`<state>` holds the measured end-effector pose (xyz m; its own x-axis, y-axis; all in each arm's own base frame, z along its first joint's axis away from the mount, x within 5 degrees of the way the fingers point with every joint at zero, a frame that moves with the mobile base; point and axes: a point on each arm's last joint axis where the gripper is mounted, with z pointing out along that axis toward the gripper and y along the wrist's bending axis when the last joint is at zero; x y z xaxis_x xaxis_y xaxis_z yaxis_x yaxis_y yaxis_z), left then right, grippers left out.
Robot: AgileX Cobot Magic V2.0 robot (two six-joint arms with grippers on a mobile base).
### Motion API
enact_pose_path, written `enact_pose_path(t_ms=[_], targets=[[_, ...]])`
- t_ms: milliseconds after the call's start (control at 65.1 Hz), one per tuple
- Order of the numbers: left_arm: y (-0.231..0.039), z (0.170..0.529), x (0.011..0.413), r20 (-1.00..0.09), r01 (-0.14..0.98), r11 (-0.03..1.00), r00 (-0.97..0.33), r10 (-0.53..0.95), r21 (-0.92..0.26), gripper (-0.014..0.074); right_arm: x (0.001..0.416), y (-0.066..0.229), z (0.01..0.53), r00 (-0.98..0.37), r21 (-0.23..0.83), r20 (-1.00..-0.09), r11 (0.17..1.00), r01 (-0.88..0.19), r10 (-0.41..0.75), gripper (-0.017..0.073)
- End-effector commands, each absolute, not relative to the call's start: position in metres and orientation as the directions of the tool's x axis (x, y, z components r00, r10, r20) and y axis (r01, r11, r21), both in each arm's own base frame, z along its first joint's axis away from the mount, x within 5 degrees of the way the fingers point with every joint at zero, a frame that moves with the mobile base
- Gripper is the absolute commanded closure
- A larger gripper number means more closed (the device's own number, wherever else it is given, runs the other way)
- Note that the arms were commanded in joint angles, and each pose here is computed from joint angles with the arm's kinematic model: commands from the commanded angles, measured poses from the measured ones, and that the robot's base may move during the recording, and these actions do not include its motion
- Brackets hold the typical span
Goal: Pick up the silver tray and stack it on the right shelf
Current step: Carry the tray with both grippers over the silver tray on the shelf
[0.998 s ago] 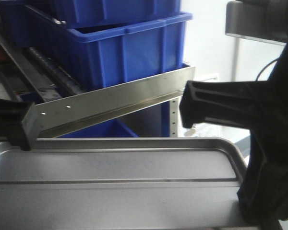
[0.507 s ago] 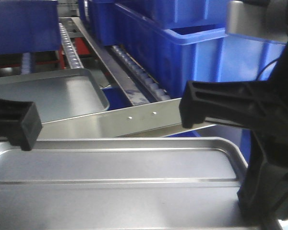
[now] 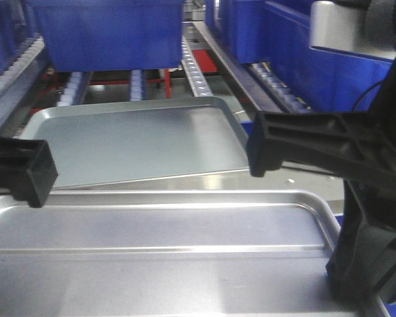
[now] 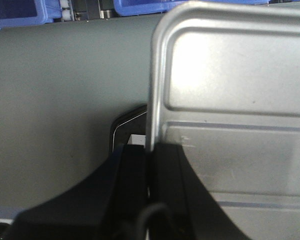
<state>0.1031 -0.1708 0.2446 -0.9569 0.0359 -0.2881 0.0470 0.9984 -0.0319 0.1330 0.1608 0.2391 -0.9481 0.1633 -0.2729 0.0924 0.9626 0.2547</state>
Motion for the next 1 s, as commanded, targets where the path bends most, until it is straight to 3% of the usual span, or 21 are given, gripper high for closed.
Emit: enact_pose_path(t_ms=[0, 983], targets=[[-0.1438, 0.2536, 0.0992, -0.261, -0.009, 0.975, -0.964, 0.050, 0.221, 0.0694, 0.1330, 0.1471, 0.2468, -0.943, 0.150, -0.304, 0.984, 0.091, 0.134, 0.0489], [-0.1445, 0.2535, 0.0995, -0.264, -0.007, 0.977, -0.963, 0.050, 0.213, 0.0694, 0.1330, 0.1471, 0.2468, -0.943, 0.150, -0.304, 0.984, 0.091, 0.134, 0.0489]])
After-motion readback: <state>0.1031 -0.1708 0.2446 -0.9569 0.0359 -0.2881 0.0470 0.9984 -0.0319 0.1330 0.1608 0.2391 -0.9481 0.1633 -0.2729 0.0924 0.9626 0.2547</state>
